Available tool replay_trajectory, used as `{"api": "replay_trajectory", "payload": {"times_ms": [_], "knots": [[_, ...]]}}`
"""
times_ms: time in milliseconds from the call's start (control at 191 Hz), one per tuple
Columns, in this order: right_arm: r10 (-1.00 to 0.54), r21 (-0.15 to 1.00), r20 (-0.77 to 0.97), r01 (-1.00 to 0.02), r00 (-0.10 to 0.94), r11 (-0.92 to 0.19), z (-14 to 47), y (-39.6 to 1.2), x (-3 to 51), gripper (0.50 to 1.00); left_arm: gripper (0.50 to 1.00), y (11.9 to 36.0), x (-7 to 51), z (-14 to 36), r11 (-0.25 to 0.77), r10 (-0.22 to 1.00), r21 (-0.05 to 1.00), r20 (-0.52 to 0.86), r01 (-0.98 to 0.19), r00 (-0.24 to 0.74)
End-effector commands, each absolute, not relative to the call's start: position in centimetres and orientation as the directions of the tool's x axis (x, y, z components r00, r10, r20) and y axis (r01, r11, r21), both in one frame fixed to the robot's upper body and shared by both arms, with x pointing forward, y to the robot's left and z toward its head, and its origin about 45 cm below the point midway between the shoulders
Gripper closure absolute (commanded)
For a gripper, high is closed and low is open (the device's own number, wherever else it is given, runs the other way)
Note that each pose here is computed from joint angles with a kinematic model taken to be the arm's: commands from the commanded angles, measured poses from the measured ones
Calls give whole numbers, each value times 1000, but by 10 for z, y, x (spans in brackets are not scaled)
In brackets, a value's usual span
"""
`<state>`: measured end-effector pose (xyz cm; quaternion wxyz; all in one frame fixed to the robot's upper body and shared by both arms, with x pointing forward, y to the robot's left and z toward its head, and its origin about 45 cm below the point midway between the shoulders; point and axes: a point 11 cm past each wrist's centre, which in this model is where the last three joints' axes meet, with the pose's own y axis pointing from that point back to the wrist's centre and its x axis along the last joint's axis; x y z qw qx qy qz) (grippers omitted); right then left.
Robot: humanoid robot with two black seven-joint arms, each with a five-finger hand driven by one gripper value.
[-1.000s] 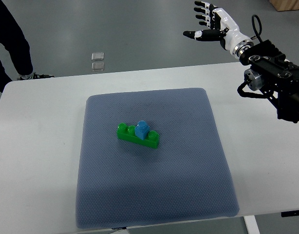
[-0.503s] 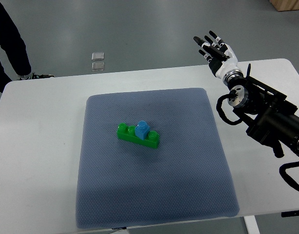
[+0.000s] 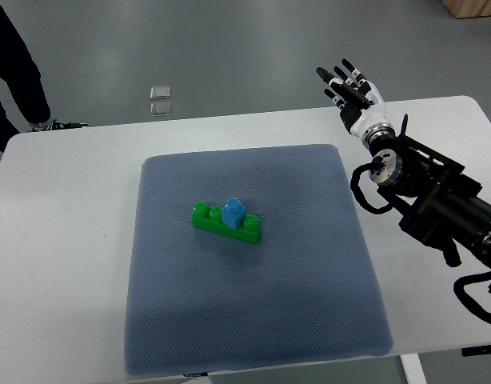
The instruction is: Stack blue block on green block with right hand
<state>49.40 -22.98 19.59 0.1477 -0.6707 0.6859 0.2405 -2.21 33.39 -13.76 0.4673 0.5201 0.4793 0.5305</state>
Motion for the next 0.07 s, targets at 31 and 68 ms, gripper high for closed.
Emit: {"api": "replay_trajectory", "payload": {"times_ms": [31,68], "knots": [[-849,132,-525,-991,-64,-7,193,-232,492,591,500,334,-22,-138,-103,994,995,103,3,-22],[-849,127,-525,-992,-64,-3,194,-232,492,591,500,334,-22,-138,-105,994,994,105,3,-22]]}}
